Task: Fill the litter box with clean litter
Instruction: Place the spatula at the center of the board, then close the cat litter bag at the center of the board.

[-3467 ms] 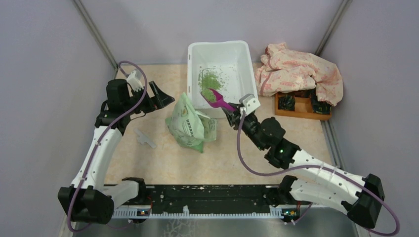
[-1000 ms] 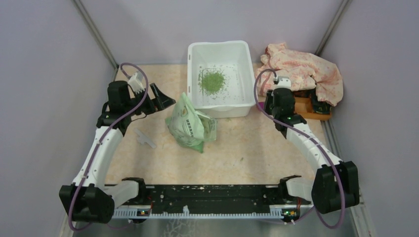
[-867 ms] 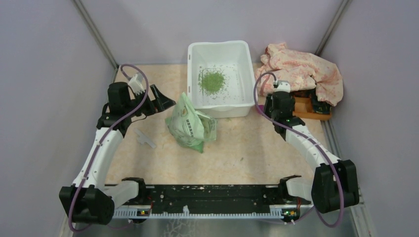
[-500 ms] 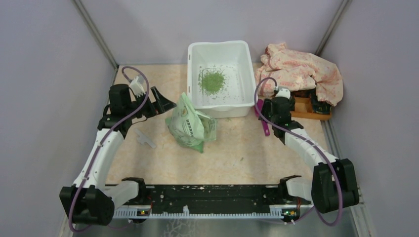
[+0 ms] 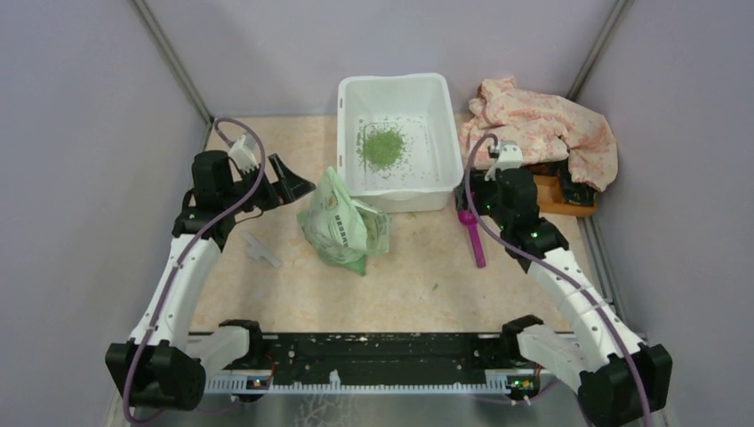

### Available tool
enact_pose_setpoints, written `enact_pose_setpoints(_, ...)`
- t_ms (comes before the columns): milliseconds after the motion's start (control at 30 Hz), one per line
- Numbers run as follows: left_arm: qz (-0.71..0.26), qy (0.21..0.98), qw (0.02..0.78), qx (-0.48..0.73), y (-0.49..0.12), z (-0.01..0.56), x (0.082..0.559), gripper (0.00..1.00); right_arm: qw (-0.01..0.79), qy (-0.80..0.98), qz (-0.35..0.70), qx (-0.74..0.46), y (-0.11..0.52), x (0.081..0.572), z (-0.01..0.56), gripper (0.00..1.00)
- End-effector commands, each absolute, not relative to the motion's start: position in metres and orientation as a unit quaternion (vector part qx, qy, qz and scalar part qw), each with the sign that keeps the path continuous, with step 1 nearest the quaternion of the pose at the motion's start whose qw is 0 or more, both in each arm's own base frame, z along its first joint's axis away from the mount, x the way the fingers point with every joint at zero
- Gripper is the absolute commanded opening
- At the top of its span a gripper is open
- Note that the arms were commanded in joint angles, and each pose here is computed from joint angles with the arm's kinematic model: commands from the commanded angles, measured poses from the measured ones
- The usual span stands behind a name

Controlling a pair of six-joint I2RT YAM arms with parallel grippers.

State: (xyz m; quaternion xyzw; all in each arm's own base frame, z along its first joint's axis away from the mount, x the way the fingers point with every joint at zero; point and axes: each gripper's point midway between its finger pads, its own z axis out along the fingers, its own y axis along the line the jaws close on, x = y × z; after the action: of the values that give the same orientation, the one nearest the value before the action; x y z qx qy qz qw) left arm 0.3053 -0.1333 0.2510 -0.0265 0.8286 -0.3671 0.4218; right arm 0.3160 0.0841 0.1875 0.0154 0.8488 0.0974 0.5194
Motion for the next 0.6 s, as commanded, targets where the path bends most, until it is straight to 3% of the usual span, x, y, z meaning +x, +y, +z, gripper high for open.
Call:
enact_pose_setpoints(0, -0.364, 0.816, 0.448, -0.031, -0.127, 0.277, 0.315, 0.99, 0.573, 0.781, 0.214, -0.124, 0.162, 0.301, 0.288, 0.65)
enact_pose_setpoints(167, -0.401, 0.808, 0.428, -0.061, -0.116, 0.287, 0.329, 0.99, 0.541, 0.745, 0.3, -0.251, 0.248, 0.283, 0.323, 0.66)
enact_pose_setpoints(333, -0.422, 0.79, 0.439, -0.072, -0.097, 0.305, 0.332, 0.99, 0.514, 0.743, 0.304, -0.302, 0.298, 0.303, 0.337, 0.66)
enact_pose_setpoints(567, -0.454, 0.77, 0.436, -0.101, -0.069, 0.296, 0.315, 0.99, 0.45, 0.755, 0.33, -0.345, 0.345, 0.328, 0.309, 0.67)
